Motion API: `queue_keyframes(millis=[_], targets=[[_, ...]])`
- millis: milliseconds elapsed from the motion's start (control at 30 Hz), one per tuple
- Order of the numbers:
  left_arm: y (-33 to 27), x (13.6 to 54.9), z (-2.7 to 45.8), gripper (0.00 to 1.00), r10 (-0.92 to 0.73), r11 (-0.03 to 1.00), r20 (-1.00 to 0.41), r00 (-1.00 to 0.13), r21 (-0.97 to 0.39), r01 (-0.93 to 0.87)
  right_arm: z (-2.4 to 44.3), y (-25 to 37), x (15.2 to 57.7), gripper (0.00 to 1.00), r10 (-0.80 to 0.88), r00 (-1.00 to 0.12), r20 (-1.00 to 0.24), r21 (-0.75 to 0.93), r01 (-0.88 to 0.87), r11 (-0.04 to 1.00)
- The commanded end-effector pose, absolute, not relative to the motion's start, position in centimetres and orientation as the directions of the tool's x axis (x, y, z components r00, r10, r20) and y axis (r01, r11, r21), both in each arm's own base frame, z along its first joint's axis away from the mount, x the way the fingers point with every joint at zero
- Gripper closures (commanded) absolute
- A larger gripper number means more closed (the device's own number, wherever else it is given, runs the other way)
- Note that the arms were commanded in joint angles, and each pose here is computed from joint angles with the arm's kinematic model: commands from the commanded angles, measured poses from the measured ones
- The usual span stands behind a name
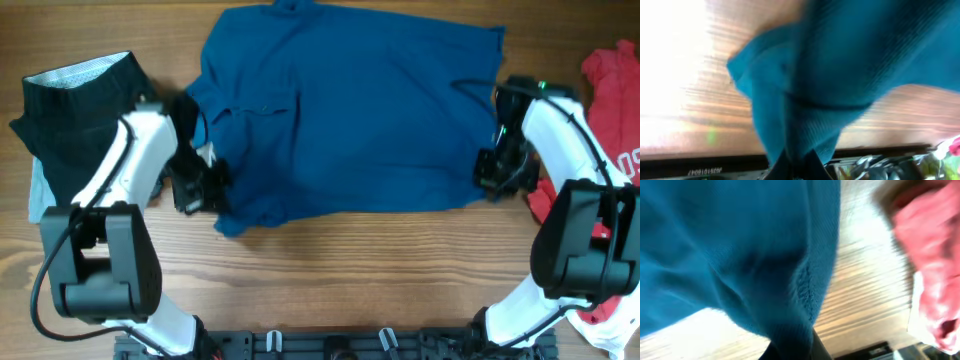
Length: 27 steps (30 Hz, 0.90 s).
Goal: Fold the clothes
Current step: 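Lay the shirt flat on the table with both grippers and release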
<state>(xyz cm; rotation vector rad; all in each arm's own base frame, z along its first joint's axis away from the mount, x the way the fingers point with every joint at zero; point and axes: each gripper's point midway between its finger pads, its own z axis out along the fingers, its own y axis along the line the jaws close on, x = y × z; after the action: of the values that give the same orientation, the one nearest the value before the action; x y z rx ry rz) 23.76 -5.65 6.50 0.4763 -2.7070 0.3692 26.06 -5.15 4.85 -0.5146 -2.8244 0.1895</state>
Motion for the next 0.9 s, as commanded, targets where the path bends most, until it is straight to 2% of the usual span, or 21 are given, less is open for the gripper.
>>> queue_keyframes(millis=[0,67,267,400,633,867], targets=[[-4.7,20.6,5.9,0.96,-0.277,0.924,0.390,-0.878,-0.142,-0.355,5.1,-5.9,23.9,0.96,0.456,-0.863,0.217,-0.143,0.434,0.890],[-3.2,19.5,5.7,0.96,-0.360,0.914,0.360,-0.861,-0.049,-0.403,5.0,-6.6,22.9,0.96,0.494,-0.845,0.206,-0.128,0.477,0.870],[-1.2,20.7,7.7,0.96,-0.547,0.824,0.186,-0.816,-0.048,-0.564,5.7,-8.2,21.8,0.96,0.582,-0.798,0.160,-0.085,0.576,0.813],[-0.5,21.1,9.1,0.96,-0.571,0.810,0.111,-0.814,-0.088,-0.580,6.2,-8.5,21.7,0.95,0.593,-0.792,0.144,-0.072,0.589,0.805],[0.8,19.3,10.1,0.96,-0.612,0.787,0.098,-0.785,-0.025,-0.617,7.8,-9.5,21.1,0.96,0.631,-0.771,0.087,-0.077,0.627,0.776],[1.7,19.8,11.7,0.96,-0.679,0.731,0.005,-0.734,-0.081,-0.677,9.1,-9.9,20.5,0.96,0.656,-0.754,0.034,-0.058,0.653,0.755]])
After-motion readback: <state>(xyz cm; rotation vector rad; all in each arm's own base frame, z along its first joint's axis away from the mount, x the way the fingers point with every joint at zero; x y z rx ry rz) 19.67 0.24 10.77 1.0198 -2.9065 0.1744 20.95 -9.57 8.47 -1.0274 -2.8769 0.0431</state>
